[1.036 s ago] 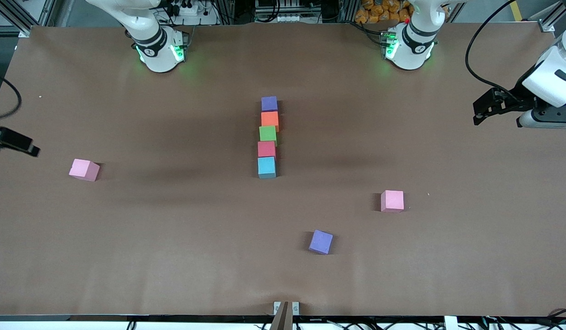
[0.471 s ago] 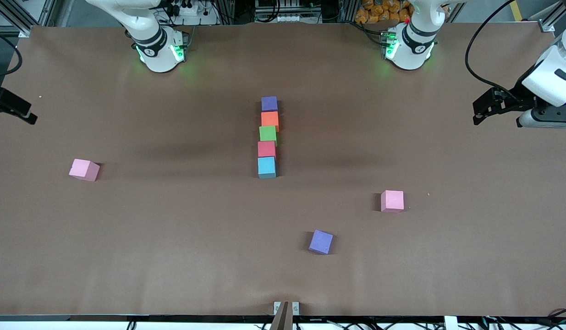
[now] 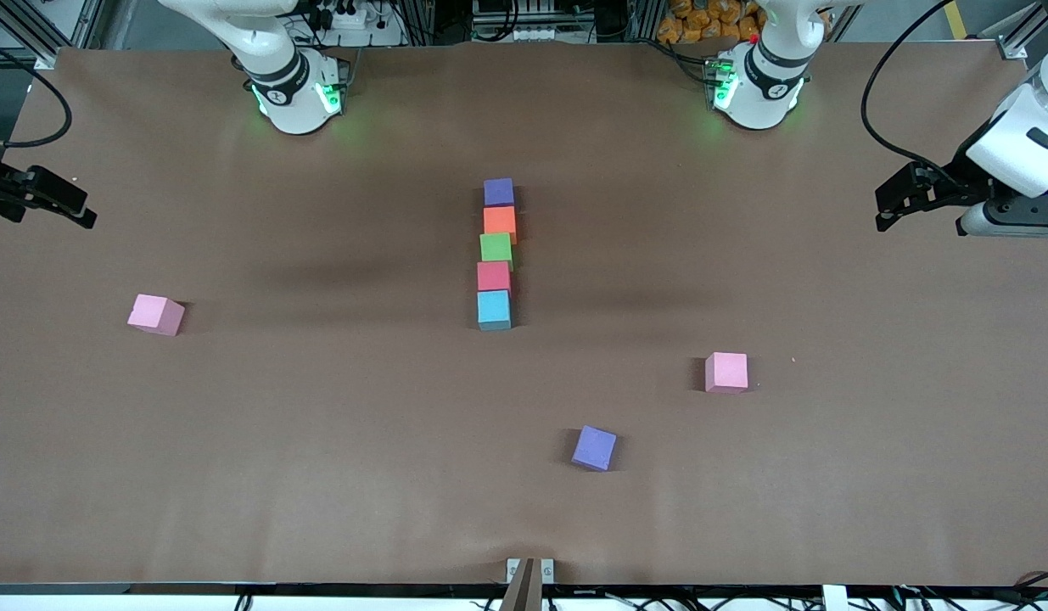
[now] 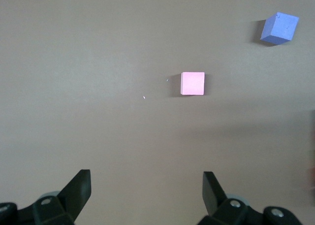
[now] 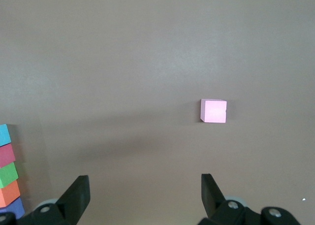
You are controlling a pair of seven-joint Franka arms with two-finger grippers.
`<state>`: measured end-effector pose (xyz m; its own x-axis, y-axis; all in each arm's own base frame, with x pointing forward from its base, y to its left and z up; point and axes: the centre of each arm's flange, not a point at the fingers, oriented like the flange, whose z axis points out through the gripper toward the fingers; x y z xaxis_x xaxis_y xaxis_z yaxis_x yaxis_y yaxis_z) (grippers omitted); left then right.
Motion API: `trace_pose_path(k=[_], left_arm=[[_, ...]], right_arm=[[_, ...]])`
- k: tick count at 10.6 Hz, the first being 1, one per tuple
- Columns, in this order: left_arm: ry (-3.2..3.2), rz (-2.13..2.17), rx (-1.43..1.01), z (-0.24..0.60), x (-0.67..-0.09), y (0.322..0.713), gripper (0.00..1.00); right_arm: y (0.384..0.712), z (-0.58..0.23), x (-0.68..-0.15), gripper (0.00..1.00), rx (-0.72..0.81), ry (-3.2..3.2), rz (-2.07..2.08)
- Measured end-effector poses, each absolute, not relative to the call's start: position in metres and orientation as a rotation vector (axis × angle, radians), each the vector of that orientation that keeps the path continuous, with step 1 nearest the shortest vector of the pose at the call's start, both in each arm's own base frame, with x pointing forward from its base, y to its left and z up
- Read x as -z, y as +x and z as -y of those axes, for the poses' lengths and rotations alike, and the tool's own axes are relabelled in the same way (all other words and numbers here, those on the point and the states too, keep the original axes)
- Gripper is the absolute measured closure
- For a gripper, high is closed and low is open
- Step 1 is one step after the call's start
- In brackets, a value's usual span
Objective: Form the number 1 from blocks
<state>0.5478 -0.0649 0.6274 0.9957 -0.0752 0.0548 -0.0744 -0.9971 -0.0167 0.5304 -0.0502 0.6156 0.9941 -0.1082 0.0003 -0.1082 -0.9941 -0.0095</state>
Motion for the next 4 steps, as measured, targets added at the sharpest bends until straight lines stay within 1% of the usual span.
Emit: trace_pose_path(k=[4], left_arm=[[-3.124, -0.117, 0.087, 0.0649, -0.6274, 0.5478, 0.0]], right_arm=[[0.5315, 0.0501, -0.613, 0.0, -0.002, -3.131, -0.168]])
